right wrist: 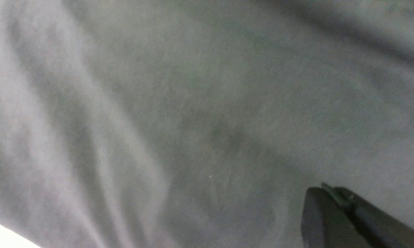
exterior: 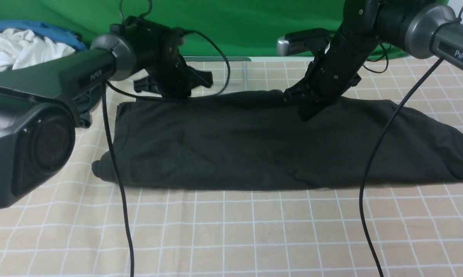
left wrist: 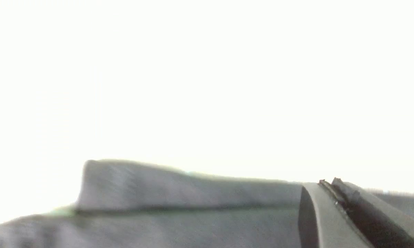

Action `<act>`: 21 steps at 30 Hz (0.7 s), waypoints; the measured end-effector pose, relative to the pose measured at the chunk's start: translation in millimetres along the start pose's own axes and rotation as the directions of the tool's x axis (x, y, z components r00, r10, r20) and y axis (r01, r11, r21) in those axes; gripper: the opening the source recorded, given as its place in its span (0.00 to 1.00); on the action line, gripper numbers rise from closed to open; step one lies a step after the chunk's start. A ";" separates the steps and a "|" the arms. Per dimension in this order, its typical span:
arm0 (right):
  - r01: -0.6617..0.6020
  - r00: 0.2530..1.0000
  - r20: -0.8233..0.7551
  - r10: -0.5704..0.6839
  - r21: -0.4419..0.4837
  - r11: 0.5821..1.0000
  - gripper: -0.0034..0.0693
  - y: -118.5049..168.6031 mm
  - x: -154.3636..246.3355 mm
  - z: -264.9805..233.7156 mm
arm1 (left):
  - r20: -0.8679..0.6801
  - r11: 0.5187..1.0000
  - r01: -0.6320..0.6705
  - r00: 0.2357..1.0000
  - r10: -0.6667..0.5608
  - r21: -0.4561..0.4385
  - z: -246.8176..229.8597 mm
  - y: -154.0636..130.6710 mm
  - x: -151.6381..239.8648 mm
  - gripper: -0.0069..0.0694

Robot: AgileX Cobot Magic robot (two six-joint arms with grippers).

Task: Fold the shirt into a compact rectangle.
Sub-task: 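Fold the black garment in half by bringing its near edge over to the far edge, then pull the folded dark garment lengthwise by its ends to straighten it flat on the table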

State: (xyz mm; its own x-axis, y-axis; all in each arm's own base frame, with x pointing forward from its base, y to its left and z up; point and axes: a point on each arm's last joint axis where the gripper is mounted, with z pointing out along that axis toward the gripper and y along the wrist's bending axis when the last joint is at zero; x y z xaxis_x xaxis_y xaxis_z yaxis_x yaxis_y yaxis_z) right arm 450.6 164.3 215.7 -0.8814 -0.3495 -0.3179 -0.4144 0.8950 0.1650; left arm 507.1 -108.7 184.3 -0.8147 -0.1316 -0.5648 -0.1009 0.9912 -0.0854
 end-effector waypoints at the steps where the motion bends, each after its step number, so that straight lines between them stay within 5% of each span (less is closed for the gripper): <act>1: 0.000 1.000 -0.001 0.000 0.000 1.000 0.10 0.0 0.1 0.0 | 0.005 1.000 0.003 1.000 -0.003 0.001 -0.8 0.6 -1.6 0.11; 12: -0.014 1.000 -0.010 0.014 -0.004 1.000 0.10 -6.7 -1.3 -28.1 | -0.084 1.000 0.013 0.996 -0.015 -0.021 -110.7 10.3 -31.9 0.11; 21: -0.082 0.993 0.096 0.074 0.086 0.993 0.10 -28.2 44.2 -140.2 | -0.221 0.985 0.129 0.963 -0.153 -0.119 -163.1 52.0 44.8 0.11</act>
State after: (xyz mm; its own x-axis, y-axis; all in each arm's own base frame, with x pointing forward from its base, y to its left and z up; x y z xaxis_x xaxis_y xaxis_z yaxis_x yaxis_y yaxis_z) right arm 391.5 84.7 327.9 -0.8836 -0.2541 -0.3933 -0.3197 0.9411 0.1100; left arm 372.2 -61.0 288.5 -0.8956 -0.2754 -0.3493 -0.2722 0.9604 -0.0592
